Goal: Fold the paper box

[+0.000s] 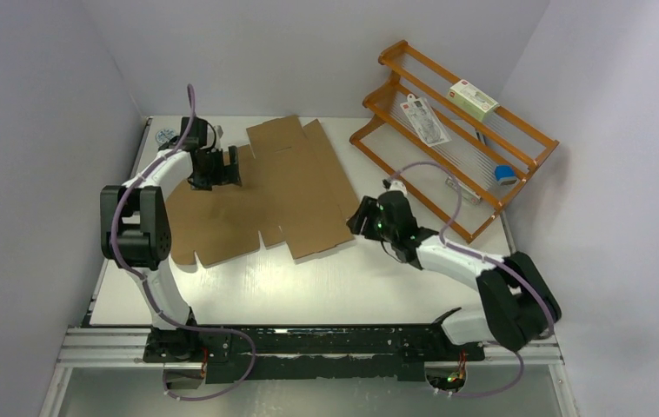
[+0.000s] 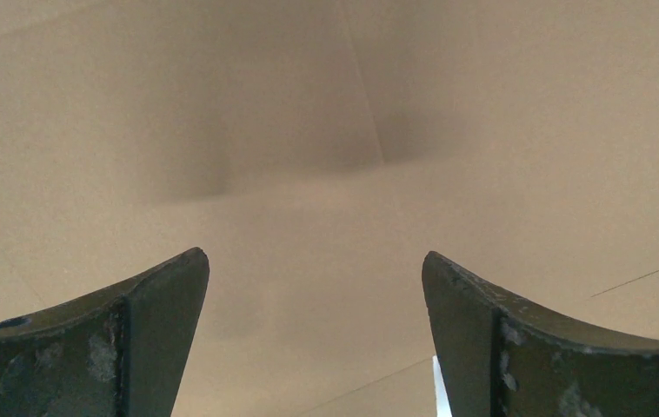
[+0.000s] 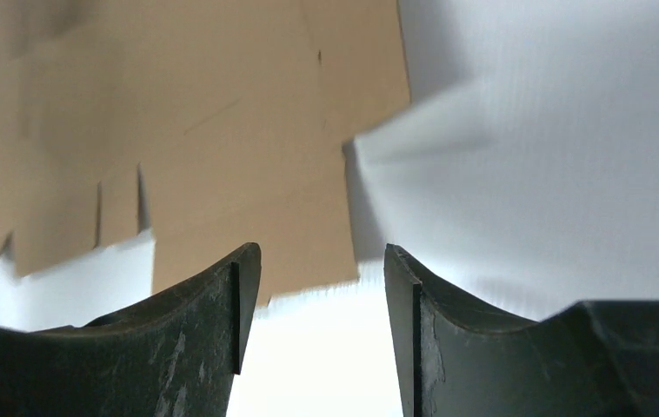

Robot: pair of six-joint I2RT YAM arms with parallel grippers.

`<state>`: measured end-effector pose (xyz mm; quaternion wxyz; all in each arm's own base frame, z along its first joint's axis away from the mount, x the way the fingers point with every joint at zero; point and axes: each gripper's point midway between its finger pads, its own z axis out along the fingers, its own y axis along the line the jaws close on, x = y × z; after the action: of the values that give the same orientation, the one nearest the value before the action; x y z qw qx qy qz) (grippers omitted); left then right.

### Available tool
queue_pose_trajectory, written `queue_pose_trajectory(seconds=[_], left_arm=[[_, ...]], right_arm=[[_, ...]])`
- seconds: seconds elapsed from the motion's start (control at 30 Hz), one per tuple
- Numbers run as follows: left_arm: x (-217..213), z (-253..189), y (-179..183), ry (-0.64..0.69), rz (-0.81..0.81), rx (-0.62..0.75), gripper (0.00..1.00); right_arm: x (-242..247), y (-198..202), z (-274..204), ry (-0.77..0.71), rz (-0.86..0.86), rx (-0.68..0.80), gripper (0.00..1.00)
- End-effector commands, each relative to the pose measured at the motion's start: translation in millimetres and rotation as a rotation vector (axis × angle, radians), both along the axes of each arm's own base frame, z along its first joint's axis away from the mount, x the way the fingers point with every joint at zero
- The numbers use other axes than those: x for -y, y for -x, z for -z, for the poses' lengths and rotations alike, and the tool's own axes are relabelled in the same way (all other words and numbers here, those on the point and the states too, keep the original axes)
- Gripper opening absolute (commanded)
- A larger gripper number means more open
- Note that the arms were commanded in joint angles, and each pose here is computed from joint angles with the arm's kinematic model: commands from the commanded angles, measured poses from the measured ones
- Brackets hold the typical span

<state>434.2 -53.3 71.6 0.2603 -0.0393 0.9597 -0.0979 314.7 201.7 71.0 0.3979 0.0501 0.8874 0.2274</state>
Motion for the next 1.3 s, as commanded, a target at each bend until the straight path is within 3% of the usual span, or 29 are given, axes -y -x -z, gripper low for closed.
queue_pose_trajectory(seconds=[0.0,0.3,0.73,0.9,0.97,1.07,1.27], left_arm=[[-9.8,15.7,7.9,-0.054,0.010,-0.029,0.98],[-5.4,45.2,29.2,-0.035,0.039,-0.113,0.98],[8.0,53.6,47.2,0.027,0.070,-0.162,0.98],[19.4,55.9,76.3,0.088,0.088,-0.194,0.98],[22.6,53.6,86.7,0.109,0.096,-0.195,0.98],[31.9,49.9,103.5,0.161,0.110,-0.190,0.98],[53.7,42.0,145.4,0.247,0.175,-0.201,0.98]], right_arm=[[-20.1,29.2,-19.0,-0.271,0.009,-0.044,0.58],[-46.3,56.8,-13.8,-0.500,0.078,-0.065,0.58],[-88.6,58.2,29.1,-0.505,0.099,-0.171,0.55],[-90.6,41.2,22.6,-0.488,0.097,-0.124,0.42],[-86.8,33.0,21.2,-0.461,0.102,-0.113,0.24],[-73.0,21.9,20.1,-0.422,0.113,-0.102,0.07],[-41.8,-5.1,19.5,-0.310,-0.001,-0.132,0.00]])
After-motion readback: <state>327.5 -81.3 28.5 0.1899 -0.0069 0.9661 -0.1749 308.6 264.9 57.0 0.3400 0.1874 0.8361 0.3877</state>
